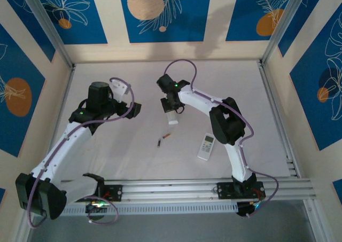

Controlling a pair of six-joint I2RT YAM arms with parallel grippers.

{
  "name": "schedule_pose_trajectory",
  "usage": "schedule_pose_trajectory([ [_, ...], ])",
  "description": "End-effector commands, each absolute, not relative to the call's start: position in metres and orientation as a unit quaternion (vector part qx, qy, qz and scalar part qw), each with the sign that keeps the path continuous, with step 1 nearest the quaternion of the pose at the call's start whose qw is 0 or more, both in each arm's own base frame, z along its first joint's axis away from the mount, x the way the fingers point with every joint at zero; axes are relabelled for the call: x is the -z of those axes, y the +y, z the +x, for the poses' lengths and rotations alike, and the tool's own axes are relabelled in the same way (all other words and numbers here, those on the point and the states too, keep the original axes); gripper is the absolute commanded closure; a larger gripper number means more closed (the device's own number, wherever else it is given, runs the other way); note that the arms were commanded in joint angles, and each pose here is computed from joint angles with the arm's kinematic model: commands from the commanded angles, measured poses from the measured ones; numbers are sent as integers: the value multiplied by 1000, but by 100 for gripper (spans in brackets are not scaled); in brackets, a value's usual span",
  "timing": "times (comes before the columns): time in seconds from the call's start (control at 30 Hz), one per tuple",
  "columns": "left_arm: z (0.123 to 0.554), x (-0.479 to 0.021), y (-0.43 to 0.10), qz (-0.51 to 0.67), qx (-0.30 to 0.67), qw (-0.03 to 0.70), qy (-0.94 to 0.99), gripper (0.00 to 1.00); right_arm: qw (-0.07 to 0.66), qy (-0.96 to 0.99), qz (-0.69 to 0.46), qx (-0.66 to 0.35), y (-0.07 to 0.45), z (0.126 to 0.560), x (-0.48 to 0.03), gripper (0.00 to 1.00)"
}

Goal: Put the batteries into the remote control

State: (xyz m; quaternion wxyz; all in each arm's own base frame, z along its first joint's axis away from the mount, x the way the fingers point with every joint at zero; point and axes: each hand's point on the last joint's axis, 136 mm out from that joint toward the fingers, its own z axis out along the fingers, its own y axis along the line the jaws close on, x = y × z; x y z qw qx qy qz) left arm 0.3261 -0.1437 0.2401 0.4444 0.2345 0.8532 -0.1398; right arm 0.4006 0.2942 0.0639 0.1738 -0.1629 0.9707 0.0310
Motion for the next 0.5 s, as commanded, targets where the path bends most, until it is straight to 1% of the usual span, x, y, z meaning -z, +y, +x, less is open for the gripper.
schedule_pose_trajectory([
  [0.0, 321, -239, -147, 246, 140, 443, 851, 0, 188, 971, -145, -33, 289, 405, -79, 98],
  [0.23, 321, -239, -147, 246, 141, 443, 851, 0, 163, 976, -136, -47, 290, 401, -61, 98],
  [0.47, 322, -239, -146, 246, 137, 444, 850, 0, 125, 984, -119, -39, 285, 385, -27, 98],
])
